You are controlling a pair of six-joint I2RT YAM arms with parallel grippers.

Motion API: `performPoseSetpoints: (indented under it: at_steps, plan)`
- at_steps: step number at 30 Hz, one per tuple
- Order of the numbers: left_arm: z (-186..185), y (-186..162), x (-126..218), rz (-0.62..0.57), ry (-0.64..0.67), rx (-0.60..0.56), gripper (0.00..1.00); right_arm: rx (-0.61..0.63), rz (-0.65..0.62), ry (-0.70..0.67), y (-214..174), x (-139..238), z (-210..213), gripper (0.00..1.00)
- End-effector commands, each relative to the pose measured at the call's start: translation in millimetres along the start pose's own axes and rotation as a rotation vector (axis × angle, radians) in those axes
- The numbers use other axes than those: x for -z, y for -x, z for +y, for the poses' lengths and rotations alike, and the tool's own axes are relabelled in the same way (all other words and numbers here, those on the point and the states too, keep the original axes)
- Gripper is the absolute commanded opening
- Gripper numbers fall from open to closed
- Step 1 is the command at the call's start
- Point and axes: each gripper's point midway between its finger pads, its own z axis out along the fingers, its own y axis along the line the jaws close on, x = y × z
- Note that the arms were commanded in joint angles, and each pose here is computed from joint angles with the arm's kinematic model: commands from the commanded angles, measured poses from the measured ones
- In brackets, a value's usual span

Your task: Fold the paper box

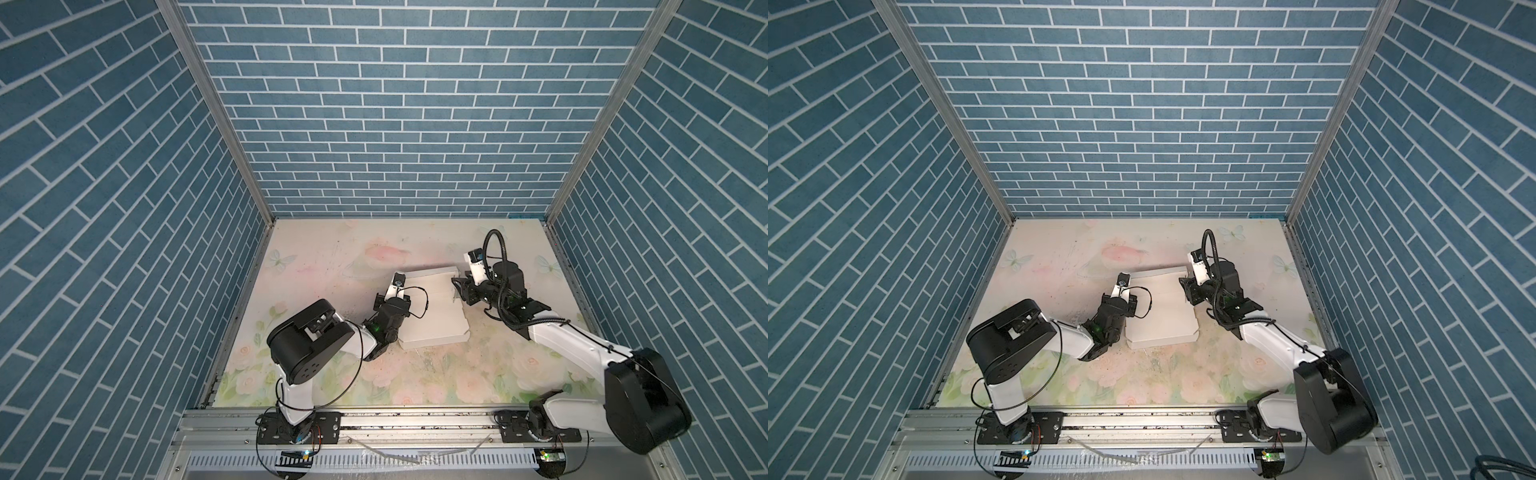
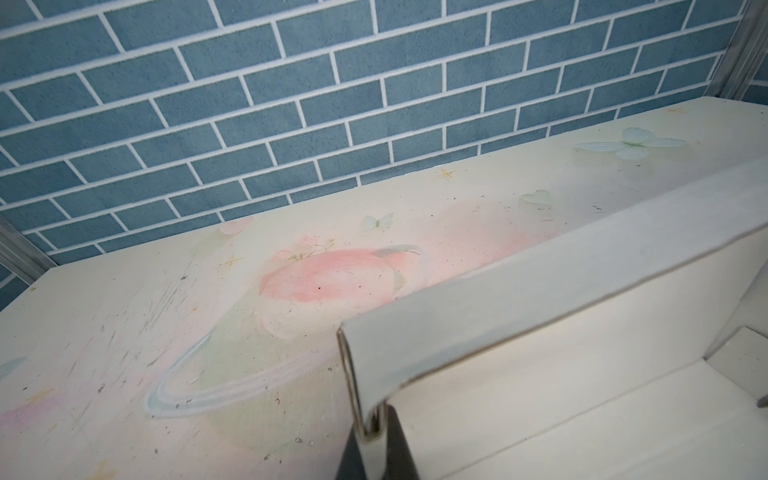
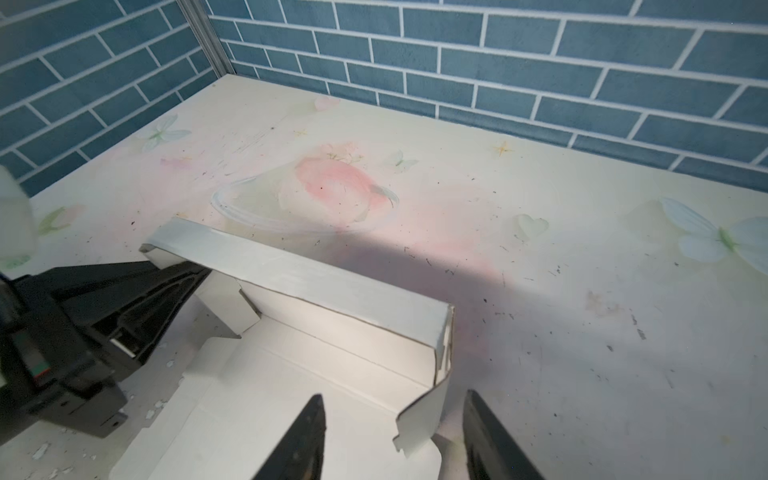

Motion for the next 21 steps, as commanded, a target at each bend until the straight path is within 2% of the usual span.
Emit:
performPoseSetpoints:
  at_steps: [1,9,21]
  plan:
    - [6,-100,12,0.305,-0.038,-0.241,0.00,-0.046,0.119,-0.086,-34,13,-13,0.52]
    - [6,-103,12,0.309,-0.037,-0.243,0.00,-0.060,0.181,-0.167,-57,6,-30,0.51]
    - [5,-104,12,0.304,-0.047,-0.242,0.00,-0.034,0.191,-0.096,-50,-42,-33,0.50]
